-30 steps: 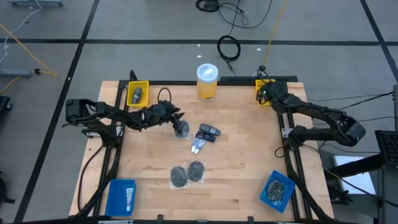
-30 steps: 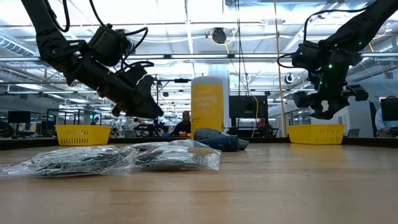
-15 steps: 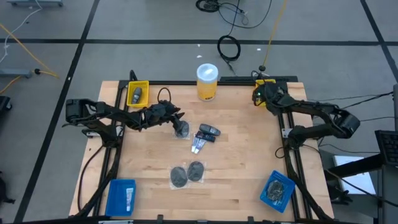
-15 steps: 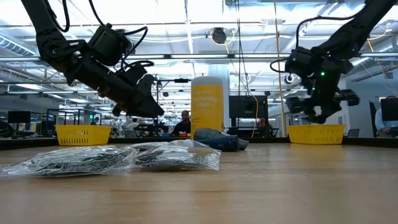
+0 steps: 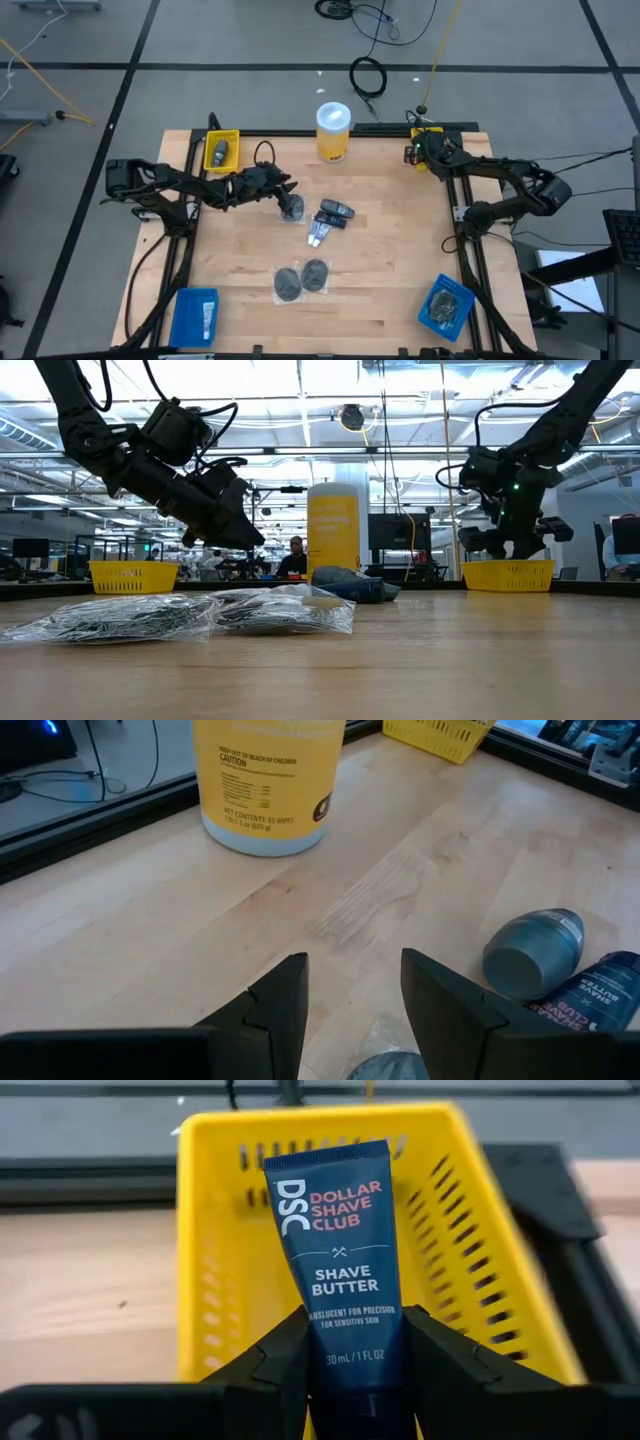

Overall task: Pick & Place Travel size toiletries
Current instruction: Put the blue shaving cream into the right yellow bin, then put the black hairbrush into the right blue bin

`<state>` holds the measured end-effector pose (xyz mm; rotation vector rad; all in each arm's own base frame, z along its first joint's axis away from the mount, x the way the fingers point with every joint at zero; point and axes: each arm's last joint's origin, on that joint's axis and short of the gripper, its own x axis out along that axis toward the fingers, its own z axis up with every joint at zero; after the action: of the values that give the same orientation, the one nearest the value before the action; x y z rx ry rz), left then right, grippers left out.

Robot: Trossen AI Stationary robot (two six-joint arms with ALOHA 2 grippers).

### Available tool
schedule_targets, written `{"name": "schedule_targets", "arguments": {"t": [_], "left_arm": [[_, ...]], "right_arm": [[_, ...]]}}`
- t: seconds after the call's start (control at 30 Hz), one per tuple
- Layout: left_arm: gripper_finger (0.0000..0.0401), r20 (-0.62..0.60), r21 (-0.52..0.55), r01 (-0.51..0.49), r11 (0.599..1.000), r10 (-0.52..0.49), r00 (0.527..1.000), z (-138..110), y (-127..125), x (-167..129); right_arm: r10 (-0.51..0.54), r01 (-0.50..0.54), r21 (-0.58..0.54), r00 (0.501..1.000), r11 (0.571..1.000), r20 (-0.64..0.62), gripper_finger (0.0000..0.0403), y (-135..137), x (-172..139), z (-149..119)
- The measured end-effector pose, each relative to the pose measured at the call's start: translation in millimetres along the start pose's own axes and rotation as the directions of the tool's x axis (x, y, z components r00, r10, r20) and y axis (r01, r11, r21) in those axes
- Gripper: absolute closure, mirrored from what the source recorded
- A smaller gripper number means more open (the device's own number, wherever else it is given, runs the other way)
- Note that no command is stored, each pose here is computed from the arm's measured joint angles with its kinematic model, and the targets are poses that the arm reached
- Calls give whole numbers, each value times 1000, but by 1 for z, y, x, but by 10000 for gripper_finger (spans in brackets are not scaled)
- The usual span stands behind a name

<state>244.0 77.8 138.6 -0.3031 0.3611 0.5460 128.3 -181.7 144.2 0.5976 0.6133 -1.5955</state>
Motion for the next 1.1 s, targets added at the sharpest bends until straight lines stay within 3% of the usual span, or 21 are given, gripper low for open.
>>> {"name": "schedule_targets", "arguments": {"t": [0.17, 0.5, 0.77, 0.97, 1.1], "left_arm": [[245, -1, 0, 0, 1000, 0, 1000, 0, 0, 0], [245, -1, 1, 0, 1000, 0, 1000, 0, 0, 0], [245, -2, 0, -1, 1000, 1, 1000, 0, 0, 0], [245, -2, 1, -1, 1000, 1, 1000, 0, 0, 0], [245, -2, 1, -1, 1000, 1, 1000, 0, 0, 0]], "right_arm": [[24, -24, 0, 999, 1000, -24, 268, -2, 2, 1], [26, -26, -6, 999, 1000, -22, 206, -2, 2, 1], [140, -136, -43, 983, 990, 119, 202, 4, -24, 15], [373, -345, -145, 884, 927, 283, 216, 23, -71, 21], [582, -509, -290, 758, 810, 295, 224, 48, -105, 6]]}}
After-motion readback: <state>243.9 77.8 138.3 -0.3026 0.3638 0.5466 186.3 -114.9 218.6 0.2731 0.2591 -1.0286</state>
